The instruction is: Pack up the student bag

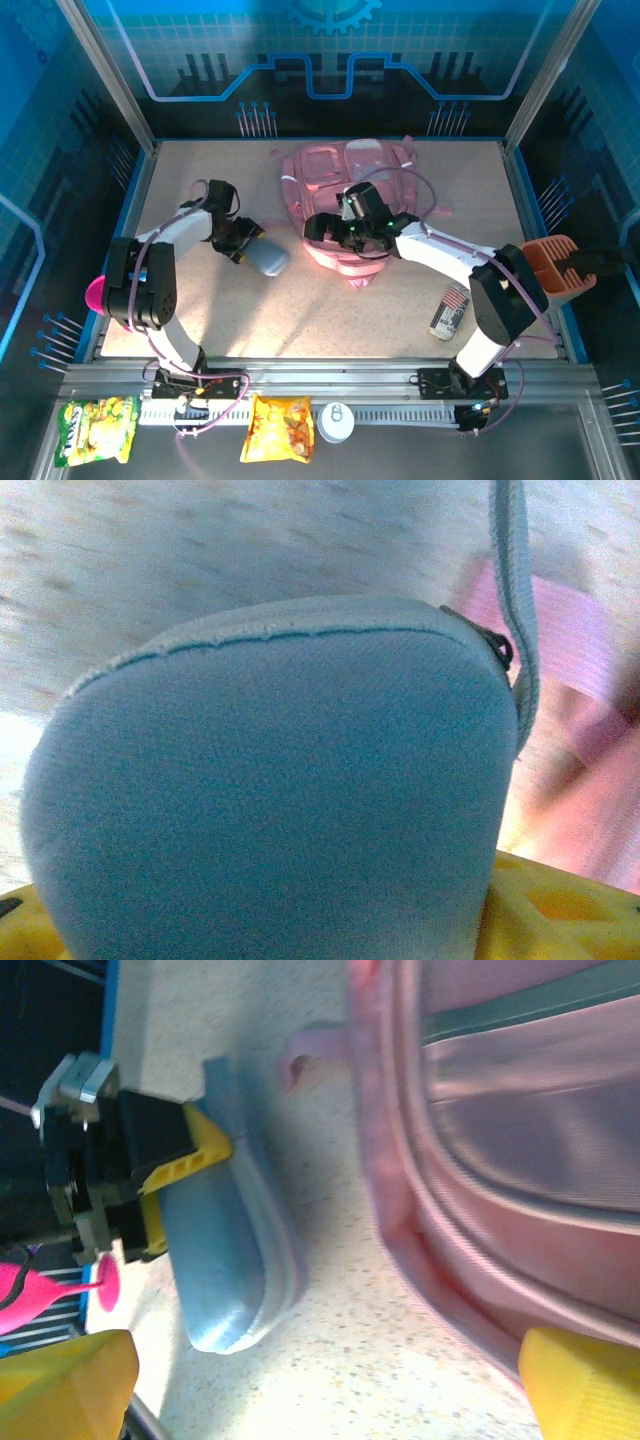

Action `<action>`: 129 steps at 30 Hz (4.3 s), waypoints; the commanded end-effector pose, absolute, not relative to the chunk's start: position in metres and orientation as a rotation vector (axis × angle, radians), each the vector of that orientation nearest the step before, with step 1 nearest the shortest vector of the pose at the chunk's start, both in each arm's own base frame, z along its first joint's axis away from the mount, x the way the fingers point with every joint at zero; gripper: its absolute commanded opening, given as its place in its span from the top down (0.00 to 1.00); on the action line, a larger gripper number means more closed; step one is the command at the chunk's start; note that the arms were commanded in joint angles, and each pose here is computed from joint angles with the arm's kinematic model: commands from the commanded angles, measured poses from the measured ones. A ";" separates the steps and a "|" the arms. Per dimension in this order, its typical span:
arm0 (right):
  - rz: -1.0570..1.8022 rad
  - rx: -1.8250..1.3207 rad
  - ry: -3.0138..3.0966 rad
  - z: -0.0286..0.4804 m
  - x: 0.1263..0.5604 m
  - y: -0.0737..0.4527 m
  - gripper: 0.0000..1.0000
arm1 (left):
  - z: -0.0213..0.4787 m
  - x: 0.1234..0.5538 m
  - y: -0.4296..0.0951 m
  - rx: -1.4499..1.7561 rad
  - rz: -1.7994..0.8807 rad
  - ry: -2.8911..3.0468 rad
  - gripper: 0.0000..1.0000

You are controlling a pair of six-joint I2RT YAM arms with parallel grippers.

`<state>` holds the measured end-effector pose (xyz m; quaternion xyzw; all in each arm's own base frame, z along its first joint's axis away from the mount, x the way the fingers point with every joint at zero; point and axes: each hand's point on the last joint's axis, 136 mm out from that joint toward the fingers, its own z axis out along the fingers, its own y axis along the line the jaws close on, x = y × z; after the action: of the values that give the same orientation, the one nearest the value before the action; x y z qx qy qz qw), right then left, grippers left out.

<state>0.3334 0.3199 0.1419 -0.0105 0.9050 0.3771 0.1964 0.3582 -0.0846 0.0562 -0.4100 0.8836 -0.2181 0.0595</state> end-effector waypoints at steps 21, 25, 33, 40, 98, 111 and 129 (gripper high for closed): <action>1.425 -0.105 2.434 0.160 0.331 0.381 0.50 | 0.152 0.388 -0.158 -0.947 -1.160 2.515 0.24; 1.400 -0.056 2.380 0.169 0.338 0.362 0.59 | 0.160 0.388 -0.145 -0.879 -1.065 2.505 0.12; 1.230 0.052 2.302 0.194 0.353 0.286 0.62 | 0.182 0.386 -0.146 -0.566 -0.905 2.463 0.04; 1.070 0.206 2.259 0.208 0.357 0.211 0.62 | 0.194 0.383 -0.205 -0.002 -0.719 2.466 0.04; 0.764 0.635 2.206 0.195 0.310 0.073 0.58 | 0.155 0.432 -0.316 1.128 -0.113 2.268 0.89; 0.870 0.692 2.293 0.178 0.292 0.083 0.59 | 0.239 0.444 -0.319 0.815 -0.324 2.149 1.00; 1.259 0.586 2.281 0.162 0.380 0.194 0.59 | 0.322 0.415 -0.330 0.706 -0.561 1.989 1.00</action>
<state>0.3494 0.1806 0.1368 0.2155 0.8569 0.4258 0.1947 0.4238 -0.3196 0.2472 0.2960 0.8583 -0.1708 0.3829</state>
